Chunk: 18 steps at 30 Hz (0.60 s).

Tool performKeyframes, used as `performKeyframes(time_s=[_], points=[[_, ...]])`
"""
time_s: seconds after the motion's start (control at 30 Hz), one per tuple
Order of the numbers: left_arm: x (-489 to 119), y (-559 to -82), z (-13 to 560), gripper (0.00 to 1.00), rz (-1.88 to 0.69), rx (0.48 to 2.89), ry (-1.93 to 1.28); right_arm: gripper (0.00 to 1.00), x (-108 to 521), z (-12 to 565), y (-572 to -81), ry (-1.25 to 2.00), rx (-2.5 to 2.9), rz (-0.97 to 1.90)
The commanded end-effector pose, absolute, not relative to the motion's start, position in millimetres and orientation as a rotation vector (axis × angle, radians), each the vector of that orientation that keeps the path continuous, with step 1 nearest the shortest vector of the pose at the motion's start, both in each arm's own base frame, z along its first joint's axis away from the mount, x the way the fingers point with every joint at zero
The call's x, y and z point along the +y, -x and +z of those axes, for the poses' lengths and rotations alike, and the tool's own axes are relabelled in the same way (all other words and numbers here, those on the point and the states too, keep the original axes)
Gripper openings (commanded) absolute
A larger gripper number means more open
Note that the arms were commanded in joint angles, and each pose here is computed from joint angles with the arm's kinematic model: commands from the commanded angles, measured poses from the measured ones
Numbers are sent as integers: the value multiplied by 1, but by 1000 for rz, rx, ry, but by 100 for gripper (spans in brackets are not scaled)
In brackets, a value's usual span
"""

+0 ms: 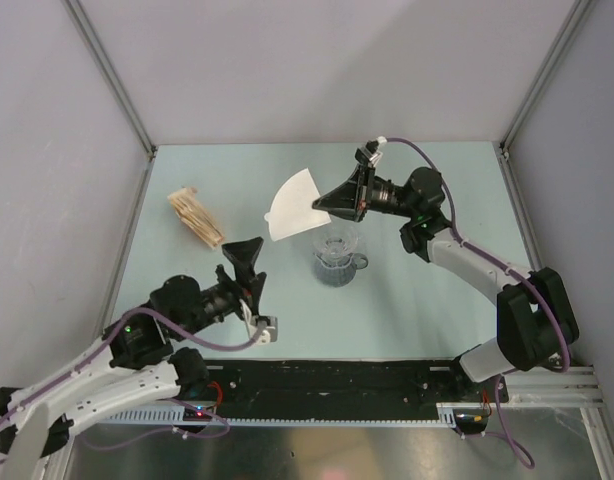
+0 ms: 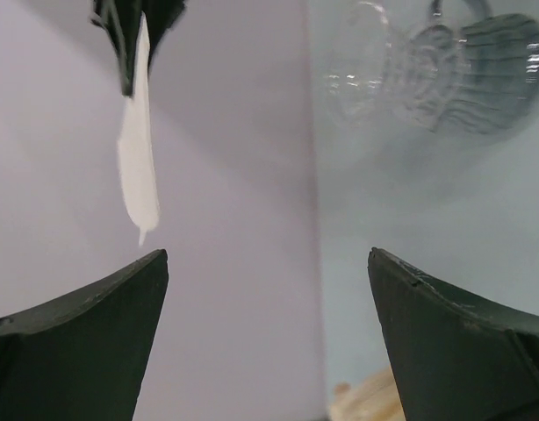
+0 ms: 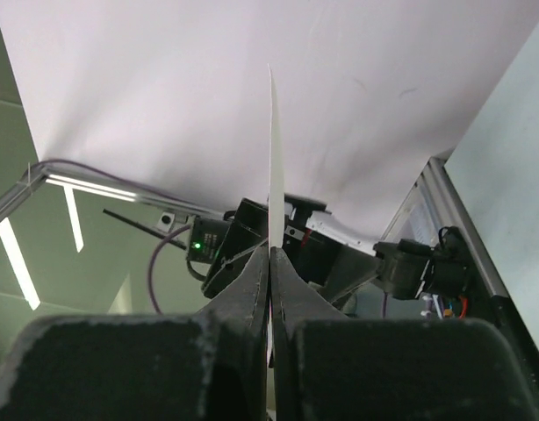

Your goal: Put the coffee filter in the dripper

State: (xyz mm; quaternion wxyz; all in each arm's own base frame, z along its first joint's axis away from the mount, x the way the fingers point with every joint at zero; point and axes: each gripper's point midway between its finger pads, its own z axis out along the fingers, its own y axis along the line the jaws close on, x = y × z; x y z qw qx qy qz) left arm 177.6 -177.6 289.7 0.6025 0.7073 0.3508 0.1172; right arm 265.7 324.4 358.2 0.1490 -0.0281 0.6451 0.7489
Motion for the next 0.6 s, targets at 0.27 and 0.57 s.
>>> performKeyframes(time_s=[0.27,0.57], points=[[-191,-190,353,100,666,549,-1339,0,340,356,-243,175,1856,2223],[-191,-191,360,89,652,568,-1319,0,344,348,-220,301,1904,2231]])
